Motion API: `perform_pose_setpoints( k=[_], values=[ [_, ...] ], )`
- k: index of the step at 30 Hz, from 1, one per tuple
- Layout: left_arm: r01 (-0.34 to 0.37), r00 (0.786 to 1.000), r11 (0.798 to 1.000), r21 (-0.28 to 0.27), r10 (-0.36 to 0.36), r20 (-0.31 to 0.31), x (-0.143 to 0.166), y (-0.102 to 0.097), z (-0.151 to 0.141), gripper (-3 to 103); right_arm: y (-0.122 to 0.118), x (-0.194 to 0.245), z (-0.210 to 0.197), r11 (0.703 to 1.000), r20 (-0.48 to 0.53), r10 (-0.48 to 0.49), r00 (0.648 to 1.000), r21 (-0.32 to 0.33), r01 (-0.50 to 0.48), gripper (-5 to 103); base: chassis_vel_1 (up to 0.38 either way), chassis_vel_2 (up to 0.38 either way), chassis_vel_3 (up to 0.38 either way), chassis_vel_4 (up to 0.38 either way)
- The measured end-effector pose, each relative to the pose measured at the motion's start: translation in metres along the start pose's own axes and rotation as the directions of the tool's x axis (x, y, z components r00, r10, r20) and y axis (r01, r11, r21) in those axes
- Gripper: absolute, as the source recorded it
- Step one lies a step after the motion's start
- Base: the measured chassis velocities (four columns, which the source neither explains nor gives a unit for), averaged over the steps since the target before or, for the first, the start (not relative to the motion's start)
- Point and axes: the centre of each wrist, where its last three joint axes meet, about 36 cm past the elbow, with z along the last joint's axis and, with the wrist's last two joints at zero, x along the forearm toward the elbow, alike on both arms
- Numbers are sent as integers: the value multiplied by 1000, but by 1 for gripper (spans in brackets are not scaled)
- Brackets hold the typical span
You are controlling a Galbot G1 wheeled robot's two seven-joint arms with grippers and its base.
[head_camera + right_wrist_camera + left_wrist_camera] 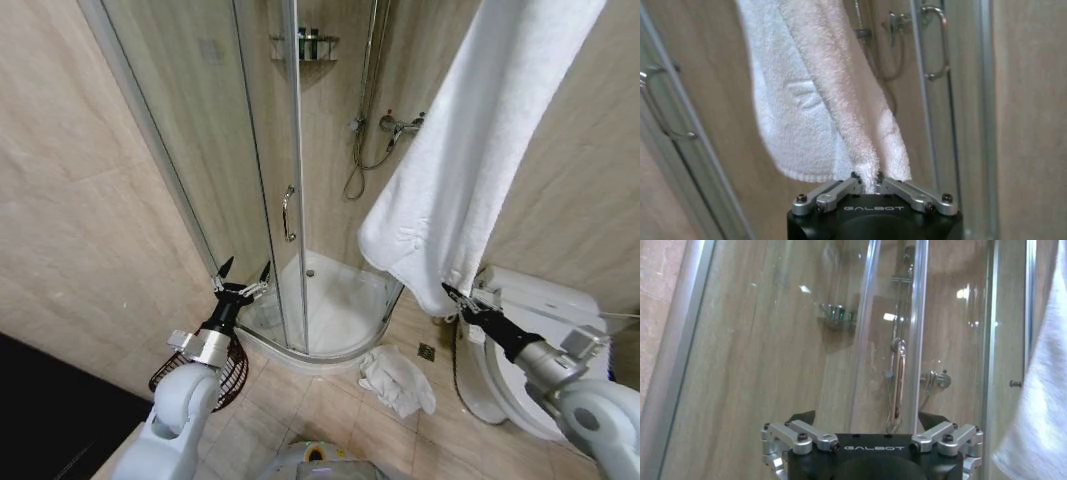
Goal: Discard the used towel into the hamper.
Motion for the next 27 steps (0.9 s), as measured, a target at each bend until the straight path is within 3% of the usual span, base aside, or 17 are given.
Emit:
perform_pose_setpoints(
  k=[5,19,27],
  values=[
    [-3,1000,1000,1,3,-4,-1,-3,1,100,-15,-3,25,999,-38,38,999,16,-38,2,0,0,0,0],
    [1,1000,1000,2,-1,-11,-1,-2,4,100,-8,5,51,998,-66,57,996,27,-56,2,0,0,0,0],
    [1,1000,1000,2,-1,-10,-1,-2,5,100,-21,7,74,996,-99,94,991,15,-93,2,0,0,0,0]
  ],
)
